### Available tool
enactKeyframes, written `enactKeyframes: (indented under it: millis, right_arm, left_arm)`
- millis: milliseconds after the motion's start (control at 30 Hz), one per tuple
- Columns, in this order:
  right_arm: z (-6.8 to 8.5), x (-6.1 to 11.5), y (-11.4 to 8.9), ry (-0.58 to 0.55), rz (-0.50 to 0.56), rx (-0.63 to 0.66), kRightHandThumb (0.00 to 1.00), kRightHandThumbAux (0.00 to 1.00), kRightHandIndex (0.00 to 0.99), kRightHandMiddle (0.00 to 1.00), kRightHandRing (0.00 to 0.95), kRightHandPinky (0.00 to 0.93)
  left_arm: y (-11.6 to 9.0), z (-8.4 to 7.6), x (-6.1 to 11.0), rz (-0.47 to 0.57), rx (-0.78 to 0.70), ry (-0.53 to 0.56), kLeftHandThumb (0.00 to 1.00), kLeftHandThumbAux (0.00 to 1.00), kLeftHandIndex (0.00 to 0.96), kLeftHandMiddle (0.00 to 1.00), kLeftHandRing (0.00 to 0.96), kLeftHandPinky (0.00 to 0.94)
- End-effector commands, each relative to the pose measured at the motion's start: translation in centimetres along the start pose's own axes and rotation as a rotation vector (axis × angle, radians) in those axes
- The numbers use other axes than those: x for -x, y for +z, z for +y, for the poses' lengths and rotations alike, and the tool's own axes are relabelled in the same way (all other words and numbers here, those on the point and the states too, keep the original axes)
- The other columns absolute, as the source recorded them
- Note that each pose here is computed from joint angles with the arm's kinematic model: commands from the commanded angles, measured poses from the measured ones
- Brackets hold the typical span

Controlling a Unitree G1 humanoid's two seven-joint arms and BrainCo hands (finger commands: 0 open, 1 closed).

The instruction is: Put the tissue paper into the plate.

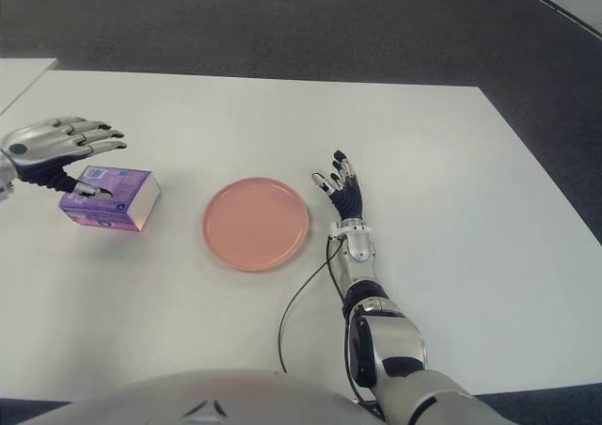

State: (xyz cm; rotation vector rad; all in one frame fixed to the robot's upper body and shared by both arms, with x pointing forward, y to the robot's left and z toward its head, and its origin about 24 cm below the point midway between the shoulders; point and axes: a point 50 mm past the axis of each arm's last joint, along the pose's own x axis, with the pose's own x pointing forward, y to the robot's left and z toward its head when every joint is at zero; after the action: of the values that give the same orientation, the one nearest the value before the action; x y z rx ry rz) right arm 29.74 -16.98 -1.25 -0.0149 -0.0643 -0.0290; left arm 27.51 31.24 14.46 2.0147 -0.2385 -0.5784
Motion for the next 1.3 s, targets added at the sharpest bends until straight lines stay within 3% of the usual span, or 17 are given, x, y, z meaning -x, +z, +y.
enactKeyframes:
  millis: [33,633,1300]
  right_arm:
    - [-0.4,2.5,-3.1,-0.024,0.17,-0.014,0.048,0.587,0.0,0.0,0.0,0.0]
    - [-0.4,2.5,-3.1,-0.024,0.168,-0.014,0.048,0.587,0.0,0.0,0.0,0.0]
    - [-0.5,2.6,-3.1,-0.024,0.165,-0.015,0.048,0.587,0.0,0.0,0.0,0.0]
  left_arm:
    - [0.3,-0.8,-0.4,-0.037,-0.028,-0.039,0.362,0.115,0.0,0.0,0.0,0.0]
    - [1.0,-3.8,-0.8,-0.061,-0.039,-0.099,0.376,0.124,0.0,0.0,0.0,0.0]
    - [1.7,-5.2,-0.9,-0.069,-0.008,-0.158,0.412,0.12,0.0,0.0,0.0,0.0]
